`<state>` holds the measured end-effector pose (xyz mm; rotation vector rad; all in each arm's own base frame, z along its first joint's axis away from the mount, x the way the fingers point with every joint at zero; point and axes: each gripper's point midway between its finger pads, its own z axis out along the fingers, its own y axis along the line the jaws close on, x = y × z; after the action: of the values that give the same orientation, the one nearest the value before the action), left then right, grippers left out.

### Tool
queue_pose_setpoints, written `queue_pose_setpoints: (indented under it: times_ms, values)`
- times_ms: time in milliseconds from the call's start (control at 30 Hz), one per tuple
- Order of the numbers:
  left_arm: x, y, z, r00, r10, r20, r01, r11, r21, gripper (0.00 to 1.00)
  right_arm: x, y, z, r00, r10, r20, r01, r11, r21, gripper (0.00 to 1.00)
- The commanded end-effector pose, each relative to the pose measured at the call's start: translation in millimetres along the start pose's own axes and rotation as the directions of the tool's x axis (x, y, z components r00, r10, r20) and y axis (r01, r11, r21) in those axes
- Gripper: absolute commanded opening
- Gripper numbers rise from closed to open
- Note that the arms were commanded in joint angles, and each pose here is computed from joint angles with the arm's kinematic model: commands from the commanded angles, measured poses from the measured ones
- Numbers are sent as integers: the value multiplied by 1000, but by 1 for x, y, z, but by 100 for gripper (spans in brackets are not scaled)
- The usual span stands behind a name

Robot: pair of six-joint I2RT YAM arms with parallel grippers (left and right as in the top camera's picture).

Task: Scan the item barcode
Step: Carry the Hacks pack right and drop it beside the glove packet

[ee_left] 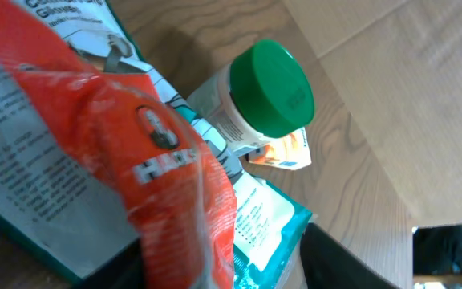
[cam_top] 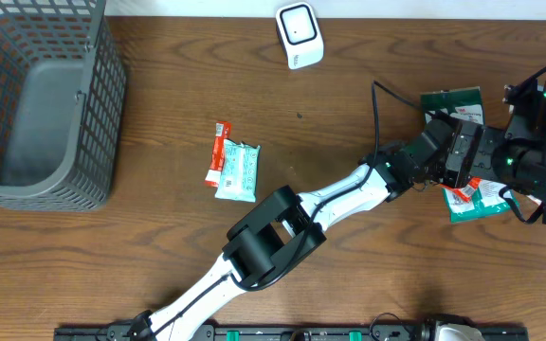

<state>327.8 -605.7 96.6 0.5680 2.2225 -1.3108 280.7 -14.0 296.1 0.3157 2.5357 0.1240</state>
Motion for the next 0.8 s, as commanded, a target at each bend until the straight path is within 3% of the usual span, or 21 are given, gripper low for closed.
queue_pose_setpoints:
  times_ms: [0, 200, 367, 767]
  values:
    - [-11, -15, -5, 999, 40, 21, -40, 999, 28, 60, 0, 0, -1, 1000, 2, -1, -2, 1000, -2, 99]
    - [-12, -25, -11, 986, 167, 7, -168, 984, 53, 78, 0, 0, -1, 1000, 2, 1, -2, 1000, -2, 99]
    - [-24, -20, -31, 965, 263, -17, -264, 964, -41, 79, 0, 0, -1, 1000, 2, 1, -2, 1000, -2, 99]
    - [-43, 0, -107, 968, 189, -163, -217, 959, -183, 79, 1, 1, -1, 1000, 6, -2, -6, 1000, -10, 99]
